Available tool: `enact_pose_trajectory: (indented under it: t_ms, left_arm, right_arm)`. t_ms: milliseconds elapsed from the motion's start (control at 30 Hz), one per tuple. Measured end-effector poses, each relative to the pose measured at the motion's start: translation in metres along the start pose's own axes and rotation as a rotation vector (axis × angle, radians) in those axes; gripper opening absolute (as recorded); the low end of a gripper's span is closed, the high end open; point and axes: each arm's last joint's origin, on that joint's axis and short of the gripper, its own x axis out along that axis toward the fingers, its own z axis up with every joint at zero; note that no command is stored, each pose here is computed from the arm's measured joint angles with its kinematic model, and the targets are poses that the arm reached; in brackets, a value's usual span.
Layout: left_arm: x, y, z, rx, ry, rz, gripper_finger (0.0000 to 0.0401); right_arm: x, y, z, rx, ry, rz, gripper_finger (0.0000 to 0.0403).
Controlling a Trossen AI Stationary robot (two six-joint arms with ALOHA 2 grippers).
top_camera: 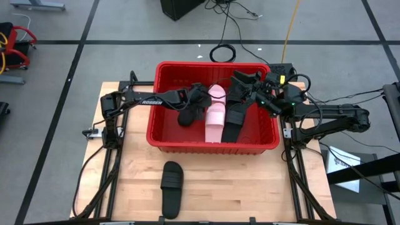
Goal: Pick and place slides into bin
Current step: Put the black slide into the red bin
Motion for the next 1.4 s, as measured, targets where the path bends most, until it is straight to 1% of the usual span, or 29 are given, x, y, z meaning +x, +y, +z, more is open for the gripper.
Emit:
enact_pose_trajectory:
  t_ms: [167,333,467,533,667,733,900,1000,1167,1333,1400]
  left_arm:
    - [0.001,0.002,-0.002,-0.015,0.009,0.000,0.0184]
    - [-0.001,-0.006,-0.011,0.028,0.101,-0.082,0.0184]
    - [-0.002,-0.010,-0.017,0.062,0.169,-0.117,0.0184]
    - [-0.002,-0.008,-0.018,0.073,0.165,-0.111,0.0184]
    - [0.001,0.001,-0.015,0.053,0.130,-0.039,0.0184]
    - [0.002,0.006,-0.015,0.039,0.114,-0.022,0.0184]
    - [0.006,0.012,-0.020,0.024,0.120,-0.024,0.0184]
    - [0.007,0.009,-0.026,0.052,0.176,-0.056,0.0184]
    - [0.009,0.006,-0.029,0.067,0.210,-0.072,0.0184]
    - [0.010,0.010,-0.025,0.053,0.186,-0.007,0.0184]
    - [0.010,0.010,-0.024,0.047,0.169,0.000,0.0184]
  right_arm:
    - [0.000,0.000,-0.001,-0.001,0.006,-0.002,0.0201]
    - [0.000,-0.001,-0.002,0.009,0.021,-0.007,0.0201]
    - [0.000,-0.001,-0.003,0.007,0.027,-0.009,0.0201]
    - [0.000,-0.001,-0.003,0.005,0.031,-0.010,0.0201]
    - [0.000,-0.001,-0.003,0.005,0.032,-0.010,0.0201]
    - [0.000,-0.001,-0.003,0.004,0.032,-0.011,0.0201]
    - [0.000,-0.001,-0.003,0.004,0.032,-0.011,0.0201]
    - [0.000,-0.001,-0.003,0.004,0.032,-0.011,0.0201]
    - [0.000,-0.002,-0.005,-0.005,0.052,-0.017,0.0201]
    - [0.000,-0.002,-0.006,-0.007,0.059,-0.020,0.0201]
    - [0.000,-0.002,-0.006,-0.007,0.059,-0.019,0.0201]
